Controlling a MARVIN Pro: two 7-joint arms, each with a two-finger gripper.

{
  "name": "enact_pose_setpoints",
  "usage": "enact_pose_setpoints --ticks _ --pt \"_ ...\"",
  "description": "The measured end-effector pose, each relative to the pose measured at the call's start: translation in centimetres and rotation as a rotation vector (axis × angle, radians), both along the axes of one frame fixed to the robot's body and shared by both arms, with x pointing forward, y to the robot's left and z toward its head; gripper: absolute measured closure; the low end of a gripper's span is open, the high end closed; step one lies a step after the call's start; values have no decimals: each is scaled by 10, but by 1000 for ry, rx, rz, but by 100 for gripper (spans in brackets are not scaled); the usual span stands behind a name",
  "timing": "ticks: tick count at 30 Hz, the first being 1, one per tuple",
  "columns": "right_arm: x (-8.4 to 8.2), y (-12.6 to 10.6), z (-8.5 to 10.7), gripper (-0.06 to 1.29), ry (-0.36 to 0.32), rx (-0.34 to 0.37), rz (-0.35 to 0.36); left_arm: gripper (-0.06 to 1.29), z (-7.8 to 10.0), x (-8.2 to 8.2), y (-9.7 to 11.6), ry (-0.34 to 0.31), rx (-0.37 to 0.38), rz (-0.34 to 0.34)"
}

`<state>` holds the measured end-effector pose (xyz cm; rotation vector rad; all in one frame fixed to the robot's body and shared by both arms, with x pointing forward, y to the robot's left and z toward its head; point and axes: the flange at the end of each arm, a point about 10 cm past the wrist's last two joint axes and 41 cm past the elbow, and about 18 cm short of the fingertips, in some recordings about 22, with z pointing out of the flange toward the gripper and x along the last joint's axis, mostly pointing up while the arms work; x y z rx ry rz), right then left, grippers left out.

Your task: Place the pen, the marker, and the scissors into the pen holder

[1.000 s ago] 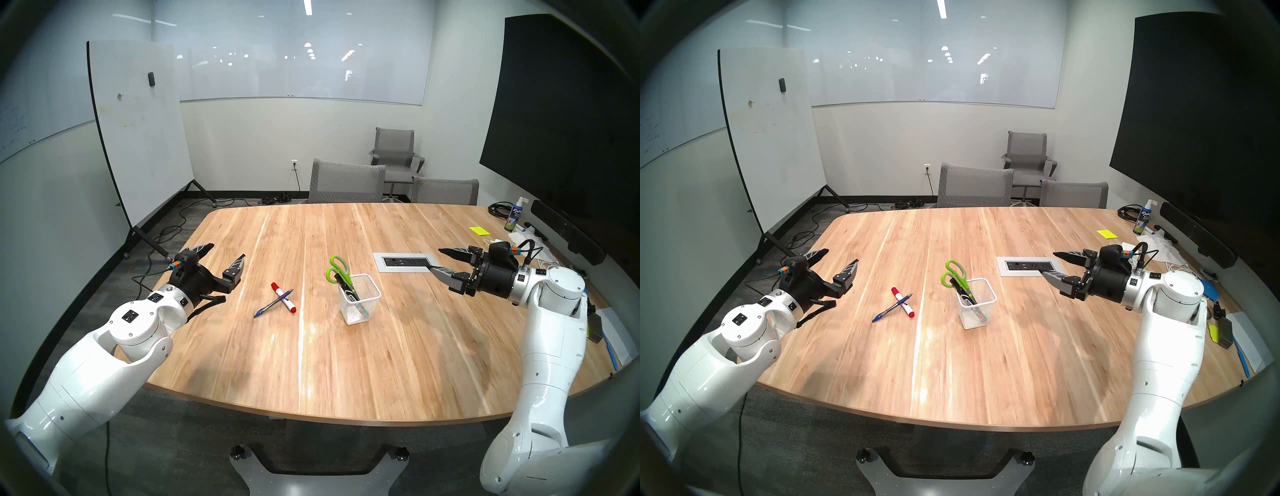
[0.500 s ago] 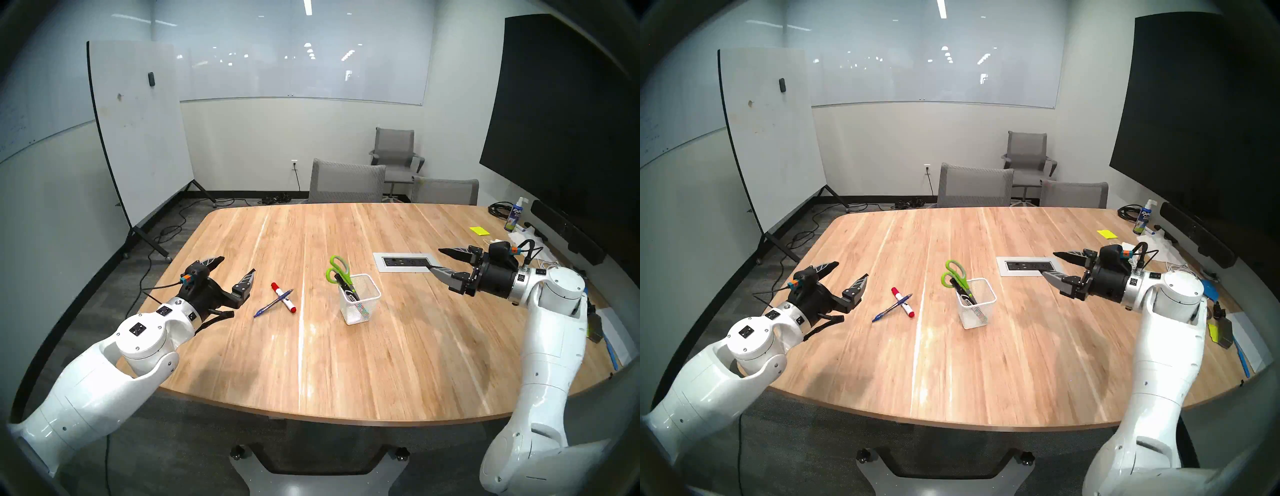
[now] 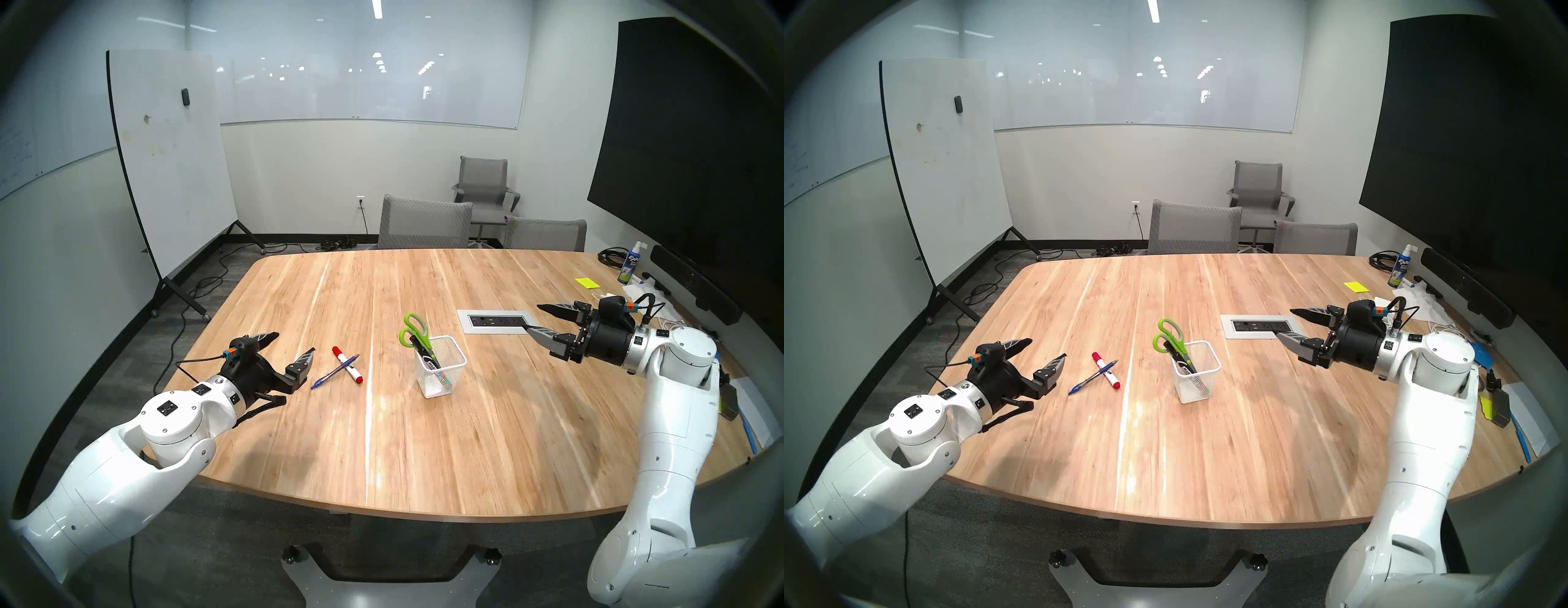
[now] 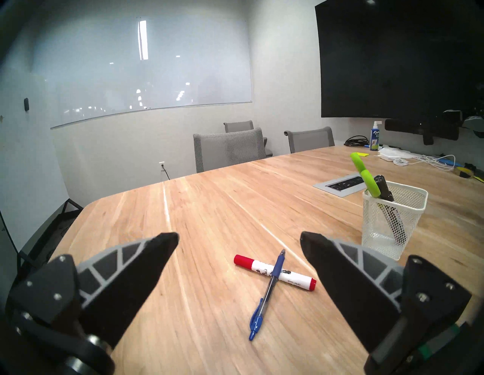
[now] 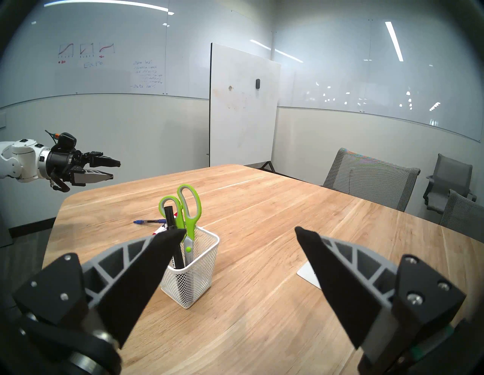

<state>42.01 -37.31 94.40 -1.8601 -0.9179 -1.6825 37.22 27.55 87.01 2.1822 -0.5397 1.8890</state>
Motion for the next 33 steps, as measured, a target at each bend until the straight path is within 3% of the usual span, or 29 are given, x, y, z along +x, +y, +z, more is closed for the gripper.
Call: enact_pose_setpoints --ticks 16,23,33 --pt "0 0 0 4 0 0 -1 -4 -15 22 16 102 -7 -4" --pt "0 0 0 4 0 0 -1 -4 -11 28 12 142 0 -40" --pt "0 0 0 4 -1 1 -2 -4 -13 31 6 200 65 -80"
